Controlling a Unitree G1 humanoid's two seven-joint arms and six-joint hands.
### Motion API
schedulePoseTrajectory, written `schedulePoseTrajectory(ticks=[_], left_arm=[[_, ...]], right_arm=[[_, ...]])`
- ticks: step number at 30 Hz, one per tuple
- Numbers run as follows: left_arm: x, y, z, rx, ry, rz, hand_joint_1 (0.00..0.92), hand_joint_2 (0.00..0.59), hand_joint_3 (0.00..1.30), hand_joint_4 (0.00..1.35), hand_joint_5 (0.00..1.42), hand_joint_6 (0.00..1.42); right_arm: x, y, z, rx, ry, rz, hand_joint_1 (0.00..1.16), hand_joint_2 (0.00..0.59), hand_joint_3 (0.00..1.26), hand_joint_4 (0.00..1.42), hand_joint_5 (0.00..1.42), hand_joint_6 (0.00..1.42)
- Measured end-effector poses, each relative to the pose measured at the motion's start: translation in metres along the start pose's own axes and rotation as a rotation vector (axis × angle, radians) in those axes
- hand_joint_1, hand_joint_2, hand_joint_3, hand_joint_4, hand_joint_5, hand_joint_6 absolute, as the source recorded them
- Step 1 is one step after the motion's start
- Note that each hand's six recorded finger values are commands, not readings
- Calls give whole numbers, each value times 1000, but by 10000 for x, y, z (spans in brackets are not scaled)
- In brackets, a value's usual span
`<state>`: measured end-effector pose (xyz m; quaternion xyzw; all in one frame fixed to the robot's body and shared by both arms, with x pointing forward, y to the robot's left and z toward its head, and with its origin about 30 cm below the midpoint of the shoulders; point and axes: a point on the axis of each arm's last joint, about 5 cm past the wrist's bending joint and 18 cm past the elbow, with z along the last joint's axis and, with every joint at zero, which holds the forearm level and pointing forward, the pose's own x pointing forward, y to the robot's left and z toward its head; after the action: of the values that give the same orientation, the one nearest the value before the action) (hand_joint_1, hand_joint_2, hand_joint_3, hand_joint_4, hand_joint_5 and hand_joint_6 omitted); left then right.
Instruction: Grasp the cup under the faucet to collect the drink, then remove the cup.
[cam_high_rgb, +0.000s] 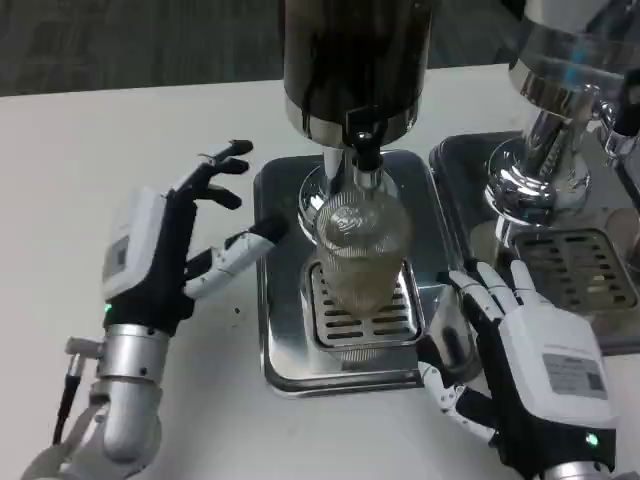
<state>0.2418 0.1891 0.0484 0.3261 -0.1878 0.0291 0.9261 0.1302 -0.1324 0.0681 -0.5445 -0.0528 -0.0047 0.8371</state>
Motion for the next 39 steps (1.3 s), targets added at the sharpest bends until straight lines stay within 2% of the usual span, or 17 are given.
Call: schedulePoseTrajectory(ticks=[4, 8, 14, 17, 22, 25, 31, 39], left_arm=[[-10, 126, 0, -50, -25, 42, 0, 19, 218, 207, 421, 297], [24, 260, 50, -124, -87, 65, 0, 74, 214, 137, 357, 245], [183, 470, 255, -289, -274, 15, 0, 95, 209, 105, 309, 237], [271, 553, 355, -363, -351, -17, 0, 98, 189, 85, 287, 238], [365, 614, 448, -465, -395, -106, 0, 101, 157, 41, 234, 208], [415, 621, 490, -492, -424, -177, 0, 101, 144, 1, 207, 192], [476, 573, 520, -534, -423, -320, 0, 101, 137, 0, 203, 189], [550, 505, 585, -546, -442, -399, 0, 114, 134, 0, 222, 188]], right_arm=[[7, -10, -11, 36, 4, -3, 481, 406, 163, 99, 15, 191], [16, -22, -23, 77, 10, -10, 478, 406, 128, 90, 15, 197], [40, -48, -42, 146, 27, -38, 466, 393, 89, 85, 16, 200], [47, -44, -39, 175, 33, -44, 516, 356, 22, 57, 16, 200], [53, -37, -61, 184, 50, -53, 619, 307, 0, 1, 15, 200], [52, -28, -58, 188, 56, -63, 625, 304, 0, 0, 13, 200], [50, -14, -51, 193, 62, -67, 631, 303, 0, 0, 6, 200], [48, -11, -47, 199, 70, -73, 635, 303, 0, 0, 4, 200]])
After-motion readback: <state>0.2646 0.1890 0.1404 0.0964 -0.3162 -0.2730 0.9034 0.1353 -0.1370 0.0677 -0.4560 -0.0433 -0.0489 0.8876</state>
